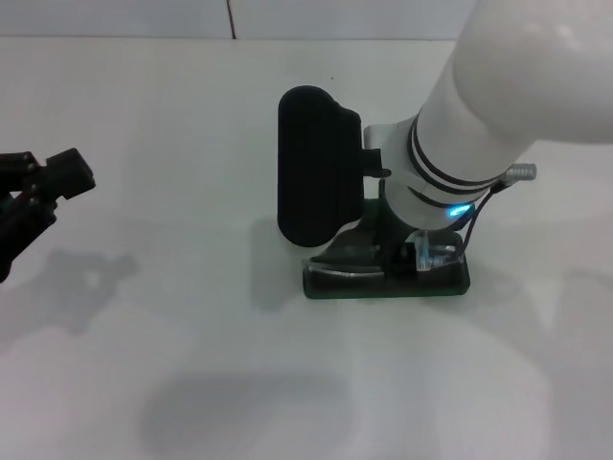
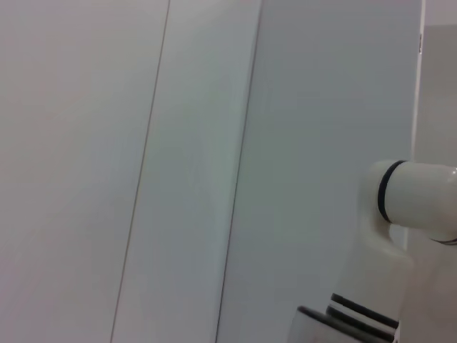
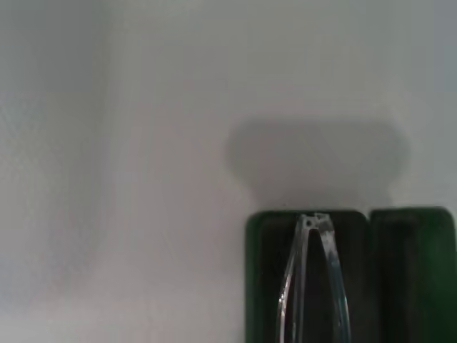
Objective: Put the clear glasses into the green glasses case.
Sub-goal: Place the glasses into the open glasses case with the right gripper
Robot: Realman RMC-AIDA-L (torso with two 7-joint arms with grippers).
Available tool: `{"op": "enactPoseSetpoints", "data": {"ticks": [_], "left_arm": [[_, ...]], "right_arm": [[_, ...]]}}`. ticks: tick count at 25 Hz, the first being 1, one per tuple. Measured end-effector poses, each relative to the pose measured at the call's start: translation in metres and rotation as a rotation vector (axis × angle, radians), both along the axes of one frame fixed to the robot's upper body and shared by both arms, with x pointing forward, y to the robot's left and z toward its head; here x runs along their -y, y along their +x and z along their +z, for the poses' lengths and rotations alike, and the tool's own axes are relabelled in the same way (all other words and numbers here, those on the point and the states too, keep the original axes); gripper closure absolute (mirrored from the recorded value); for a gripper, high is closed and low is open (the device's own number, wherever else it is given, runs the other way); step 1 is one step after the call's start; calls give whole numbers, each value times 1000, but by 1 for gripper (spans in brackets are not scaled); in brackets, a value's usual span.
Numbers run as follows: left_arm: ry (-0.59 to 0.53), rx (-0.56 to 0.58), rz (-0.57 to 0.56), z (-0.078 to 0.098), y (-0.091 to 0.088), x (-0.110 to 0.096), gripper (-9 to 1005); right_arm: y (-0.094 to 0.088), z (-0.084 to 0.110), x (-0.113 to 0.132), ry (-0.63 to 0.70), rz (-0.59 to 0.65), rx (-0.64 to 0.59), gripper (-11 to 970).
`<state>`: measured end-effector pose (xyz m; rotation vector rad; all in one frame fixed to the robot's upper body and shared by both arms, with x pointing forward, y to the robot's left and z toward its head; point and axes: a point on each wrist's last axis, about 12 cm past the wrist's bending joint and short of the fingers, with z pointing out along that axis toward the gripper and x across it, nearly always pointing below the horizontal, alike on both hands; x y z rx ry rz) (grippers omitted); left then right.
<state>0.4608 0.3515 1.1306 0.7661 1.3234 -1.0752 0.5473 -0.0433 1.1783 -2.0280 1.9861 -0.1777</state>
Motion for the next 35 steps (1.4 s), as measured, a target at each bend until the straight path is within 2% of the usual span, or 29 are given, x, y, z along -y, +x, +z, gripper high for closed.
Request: {"op": "enactPoseSetpoints", "data": {"ticks": [8,35], "left_arm": [[3,17,-3,1,2,2,947],[5,27,12,-1,2,3,946]], "right_arm": [[3,-7,4,-10,-45,14,876],[3,-12,2,-31,-21,72,876]]}}
